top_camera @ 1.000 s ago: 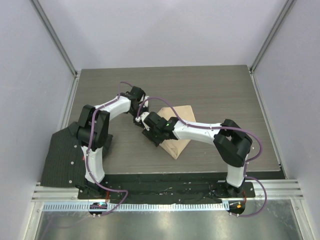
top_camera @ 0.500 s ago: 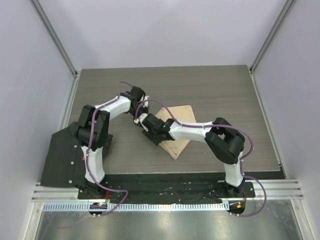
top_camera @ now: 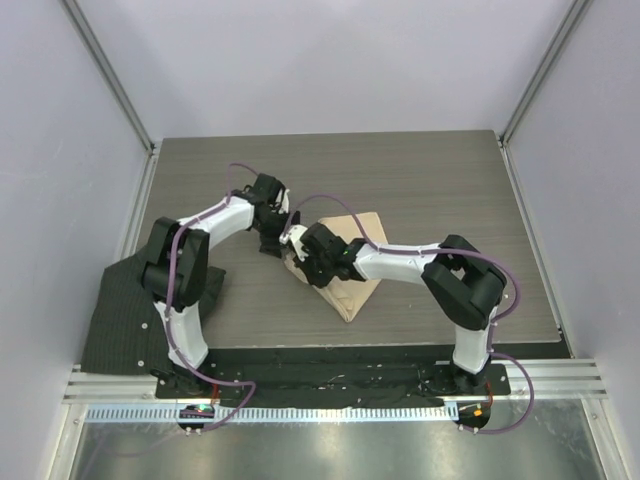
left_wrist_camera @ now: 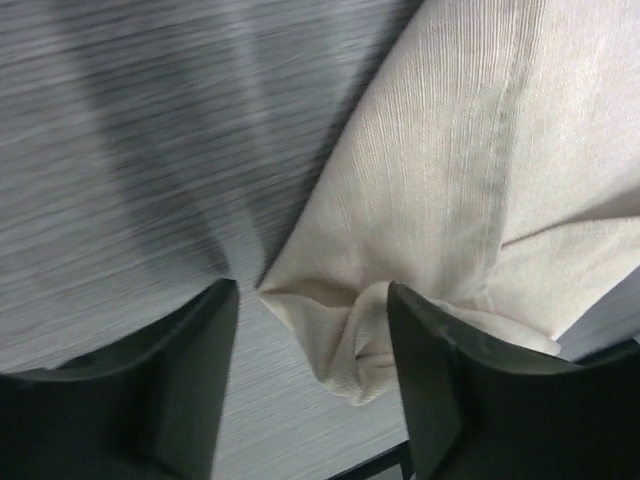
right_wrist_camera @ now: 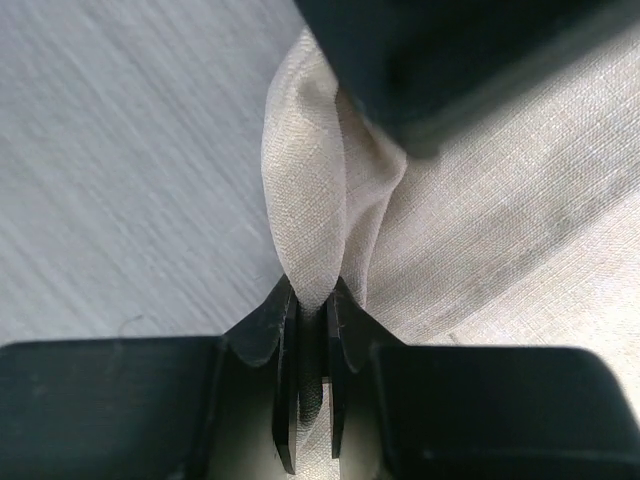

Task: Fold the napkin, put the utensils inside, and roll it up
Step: Roll the napkin with the utensil

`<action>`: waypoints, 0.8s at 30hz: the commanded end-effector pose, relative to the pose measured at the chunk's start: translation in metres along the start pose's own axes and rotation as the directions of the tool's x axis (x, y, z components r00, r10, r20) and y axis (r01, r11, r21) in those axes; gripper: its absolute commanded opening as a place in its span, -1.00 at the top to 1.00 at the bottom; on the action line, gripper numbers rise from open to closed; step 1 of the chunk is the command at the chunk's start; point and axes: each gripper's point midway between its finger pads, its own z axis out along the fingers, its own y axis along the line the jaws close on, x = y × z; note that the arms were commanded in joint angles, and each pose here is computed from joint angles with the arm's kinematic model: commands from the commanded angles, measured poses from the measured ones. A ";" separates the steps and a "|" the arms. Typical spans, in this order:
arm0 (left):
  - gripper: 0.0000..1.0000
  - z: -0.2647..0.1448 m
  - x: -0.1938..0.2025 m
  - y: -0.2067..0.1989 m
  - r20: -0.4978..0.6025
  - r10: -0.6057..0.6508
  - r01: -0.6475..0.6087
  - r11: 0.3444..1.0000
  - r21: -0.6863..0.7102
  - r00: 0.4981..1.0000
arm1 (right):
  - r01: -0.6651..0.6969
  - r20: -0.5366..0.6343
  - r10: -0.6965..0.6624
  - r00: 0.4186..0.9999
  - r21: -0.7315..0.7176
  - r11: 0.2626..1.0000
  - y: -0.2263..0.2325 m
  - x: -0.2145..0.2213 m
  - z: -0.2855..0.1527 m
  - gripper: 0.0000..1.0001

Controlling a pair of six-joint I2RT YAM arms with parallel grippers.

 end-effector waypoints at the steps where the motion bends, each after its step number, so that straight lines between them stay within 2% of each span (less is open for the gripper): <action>1: -0.49 -0.028 -0.020 0.014 0.154 -0.039 0.047 0.997 -0.053 0.987 | -0.079 -0.097 0.059 0.994 -0.209 0.975 0.044 0.045 -0.001 0.78; 7: -0.81 -0.037 -0.011 0.039 0.246 -0.107 0.132 0.988 -0.086 0.963 | -0.133 -0.109 0.104 0.989 -0.313 0.941 0.059 0.052 -0.007 0.79; 10: -0.84 -0.047 -0.010 0.036 0.341 -0.154 0.168 0.986 -0.013 0.927 | -0.182 -0.125 0.146 0.981 -0.370 0.911 0.062 0.052 -0.009 0.79; 14: -0.83 -0.062 0.000 0.006 0.419 -0.186 0.112 0.975 0.194 0.889 | -0.260 -0.153 0.214 0.965 -0.451 0.854 0.060 0.051 -0.013 0.80; 20: -0.76 -0.055 0.020 -0.006 0.410 -0.190 0.059 0.949 0.310 0.892 | -0.334 -0.201 0.268 0.942 -0.515 0.790 0.053 0.053 -0.011 0.81; 24: -0.62 -0.051 0.026 -0.018 0.387 -0.217 0.050 0.916 0.399 0.896 | -0.362 -0.226 0.283 0.932 -0.533 0.765 0.049 0.056 -0.006 0.81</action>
